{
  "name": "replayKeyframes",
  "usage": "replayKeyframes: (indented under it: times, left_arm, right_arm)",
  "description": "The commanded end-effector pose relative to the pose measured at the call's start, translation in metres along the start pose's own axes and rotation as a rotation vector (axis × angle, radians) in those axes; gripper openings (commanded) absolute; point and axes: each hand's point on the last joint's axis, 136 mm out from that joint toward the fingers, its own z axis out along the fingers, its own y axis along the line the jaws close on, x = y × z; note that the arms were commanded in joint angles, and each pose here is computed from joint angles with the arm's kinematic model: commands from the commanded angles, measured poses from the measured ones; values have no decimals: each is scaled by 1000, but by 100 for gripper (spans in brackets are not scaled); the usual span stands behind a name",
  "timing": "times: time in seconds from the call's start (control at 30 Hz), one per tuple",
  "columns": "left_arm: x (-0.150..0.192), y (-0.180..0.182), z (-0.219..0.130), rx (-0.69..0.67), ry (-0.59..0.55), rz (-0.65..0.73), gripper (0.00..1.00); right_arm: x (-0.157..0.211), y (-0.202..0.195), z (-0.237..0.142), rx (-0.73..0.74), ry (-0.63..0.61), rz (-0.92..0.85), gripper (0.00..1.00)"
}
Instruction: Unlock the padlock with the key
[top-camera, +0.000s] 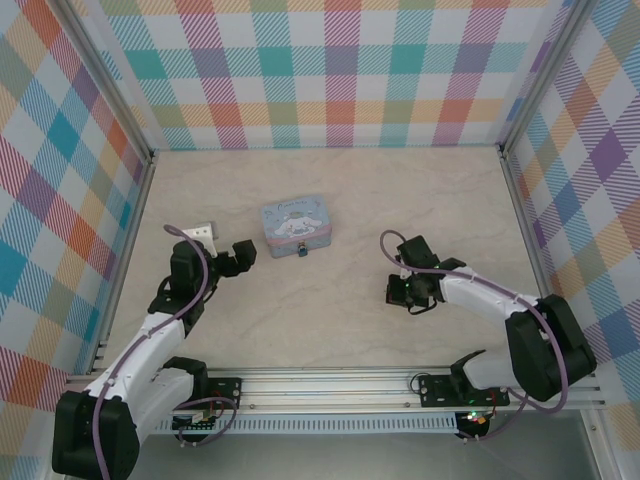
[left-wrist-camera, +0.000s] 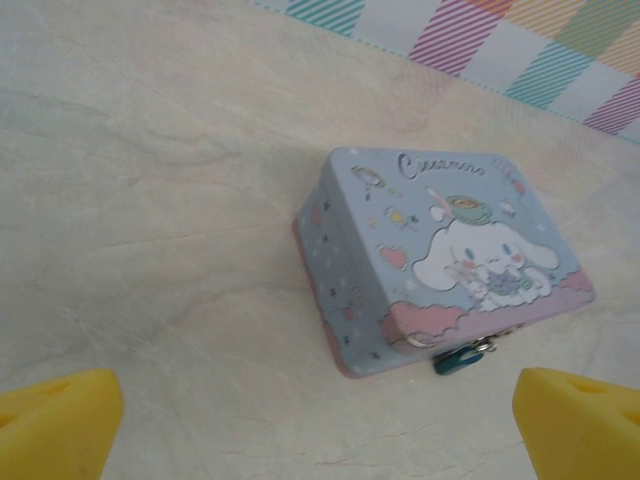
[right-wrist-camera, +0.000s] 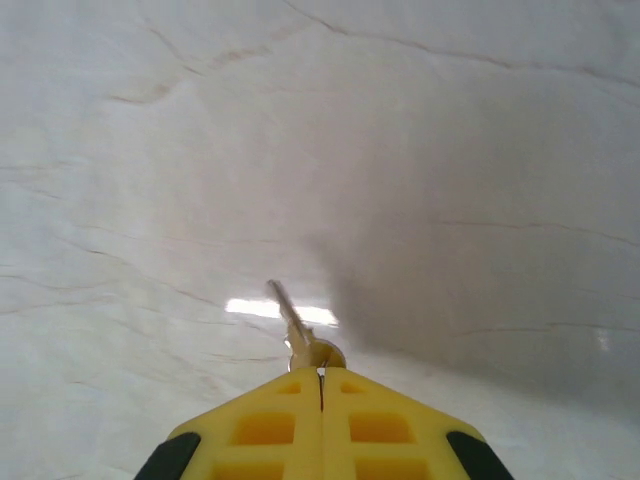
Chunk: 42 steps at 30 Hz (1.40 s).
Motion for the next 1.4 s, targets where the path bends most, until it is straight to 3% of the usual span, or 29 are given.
replayKeyframes:
  times: [0.0, 0.23, 0.4, 0.6, 0.97, 1.37]
  left_arm:
    - [-18, -33, -4, 112, 11, -49, 100]
    - [-31, -104, -2, 287, 102, -14, 96]
    - [-31, -164, 1, 441, 184, 14, 90]
    - [-16, -219, 3, 591, 283, 64, 82]
    - [7, -260, 9, 707, 370, 82, 66]
    - [16, -264, 19, 691, 399, 75, 43]
  right_arm:
    - [-19, 38, -17, -179, -93, 33, 0]
    - [-60, 88, -59, -417, -304, 74, 0]
    - [-78, 123, -92, -537, -439, -56, 0]
    - [-82, 152, -112, -628, -514, -219, 0]
    - [-75, 181, -121, -693, -535, -338, 0]
    - [-70, 196, -121, -732, -524, -368, 0]
